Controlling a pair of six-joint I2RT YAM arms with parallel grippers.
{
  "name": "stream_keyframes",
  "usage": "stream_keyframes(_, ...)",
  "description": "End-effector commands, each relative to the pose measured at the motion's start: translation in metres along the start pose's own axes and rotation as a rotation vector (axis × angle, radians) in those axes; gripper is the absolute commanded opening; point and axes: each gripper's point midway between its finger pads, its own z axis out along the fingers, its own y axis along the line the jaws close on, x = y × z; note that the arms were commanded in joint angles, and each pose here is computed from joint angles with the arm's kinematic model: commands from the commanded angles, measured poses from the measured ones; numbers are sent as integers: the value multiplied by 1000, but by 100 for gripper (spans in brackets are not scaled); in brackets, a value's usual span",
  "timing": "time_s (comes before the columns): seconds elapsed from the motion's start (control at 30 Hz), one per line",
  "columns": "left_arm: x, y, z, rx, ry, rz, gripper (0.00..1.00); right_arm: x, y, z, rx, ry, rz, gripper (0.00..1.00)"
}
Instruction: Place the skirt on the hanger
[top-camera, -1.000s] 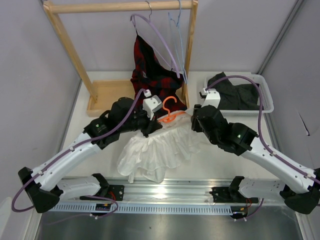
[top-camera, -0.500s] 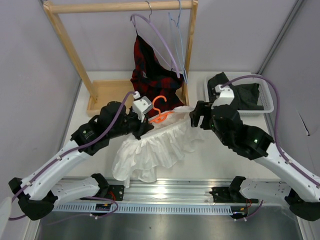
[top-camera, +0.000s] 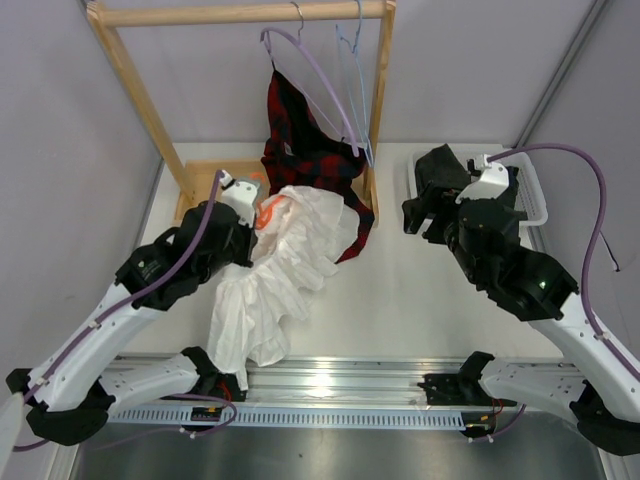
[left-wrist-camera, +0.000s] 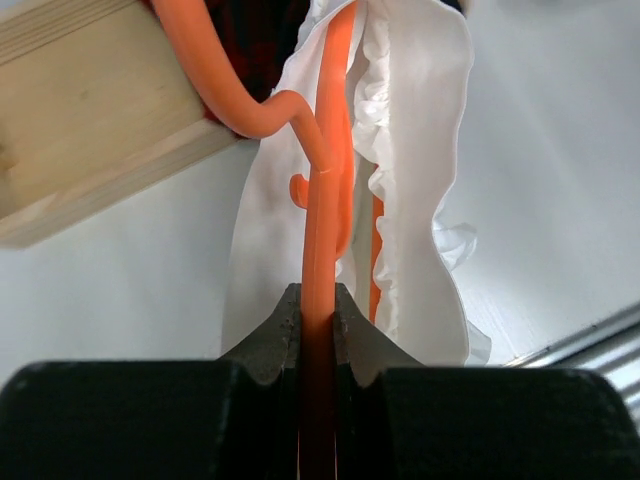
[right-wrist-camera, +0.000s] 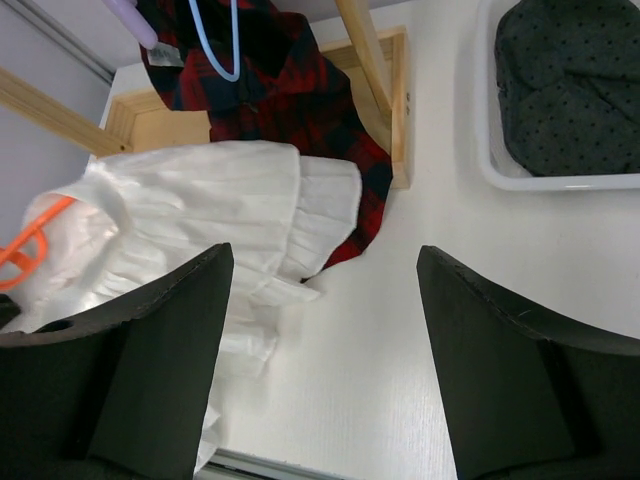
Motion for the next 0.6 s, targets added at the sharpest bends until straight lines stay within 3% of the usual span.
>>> stream_keyframes(0.0,-37,40,-26,-201,-113,-116,0,-15,0,-1,6,-37,24,80)
stream_keyframes(0.27,-73,74,-55,-381,-182,-160,0,-14,0,5,6,-15,12,80)
stream_keyframes(0.57,-125,89,-91,-411,-353,-198,0,-12,-1,11,11,-3,2,80)
